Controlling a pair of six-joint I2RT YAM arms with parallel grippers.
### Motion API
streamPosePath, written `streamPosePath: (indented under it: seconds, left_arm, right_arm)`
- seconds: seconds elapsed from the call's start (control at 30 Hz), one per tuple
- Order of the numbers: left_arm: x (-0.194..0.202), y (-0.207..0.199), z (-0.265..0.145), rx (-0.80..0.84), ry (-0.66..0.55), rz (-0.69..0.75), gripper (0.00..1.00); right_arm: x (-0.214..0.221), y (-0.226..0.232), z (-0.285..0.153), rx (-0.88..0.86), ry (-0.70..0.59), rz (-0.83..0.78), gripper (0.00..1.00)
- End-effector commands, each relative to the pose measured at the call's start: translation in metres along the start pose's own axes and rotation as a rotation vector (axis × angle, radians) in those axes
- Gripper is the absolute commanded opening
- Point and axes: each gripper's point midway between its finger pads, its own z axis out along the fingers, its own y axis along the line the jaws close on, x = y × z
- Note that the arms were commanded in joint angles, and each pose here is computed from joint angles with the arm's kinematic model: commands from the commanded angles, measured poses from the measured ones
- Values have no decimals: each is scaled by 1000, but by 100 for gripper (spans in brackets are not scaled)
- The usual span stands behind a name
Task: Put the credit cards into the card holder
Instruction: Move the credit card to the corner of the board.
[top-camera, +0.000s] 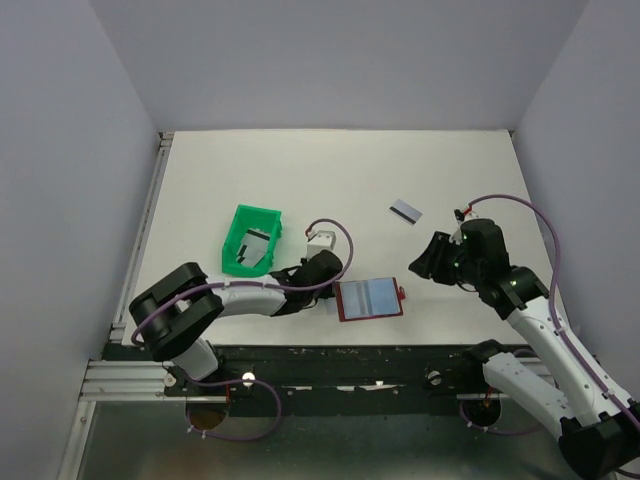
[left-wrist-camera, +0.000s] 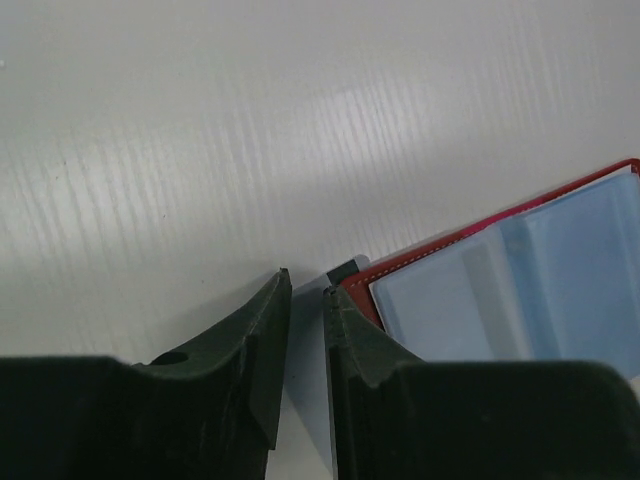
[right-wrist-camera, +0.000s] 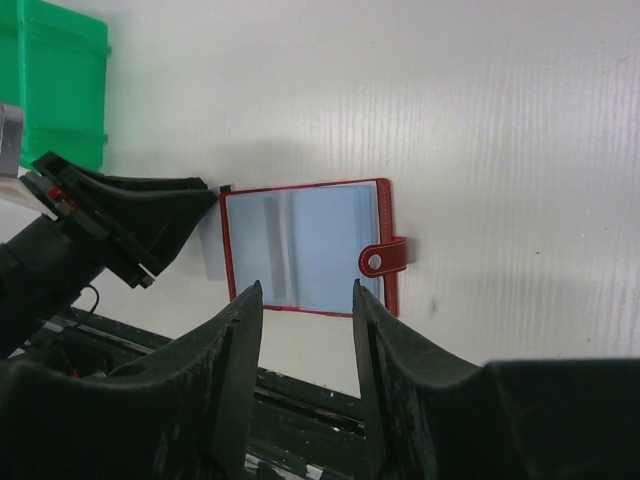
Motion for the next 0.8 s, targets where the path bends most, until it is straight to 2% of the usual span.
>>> streamPosePath:
  seconds: [0.0,0.2,0.37,0.6,0.77]
  left_arm:
    - [84,71,-37,-243,263,57,34]
    - [92,83,-59,-292,268,37,34]
    - [66,80,-71,-304,182,24,35]
    - [2,29,-70,-112,-1,55,49]
    - [-9,-3,-58,2,-19,95,52]
  right_arm:
    - [6,0,1,-9,15,11,50]
    - [7,-1,2,-8,14,15,50]
    - [7,1,1,-14,13,17,50]
    - [8,2,1,-23,17,22,50]
    - [9,1,0,-23,11,29,50]
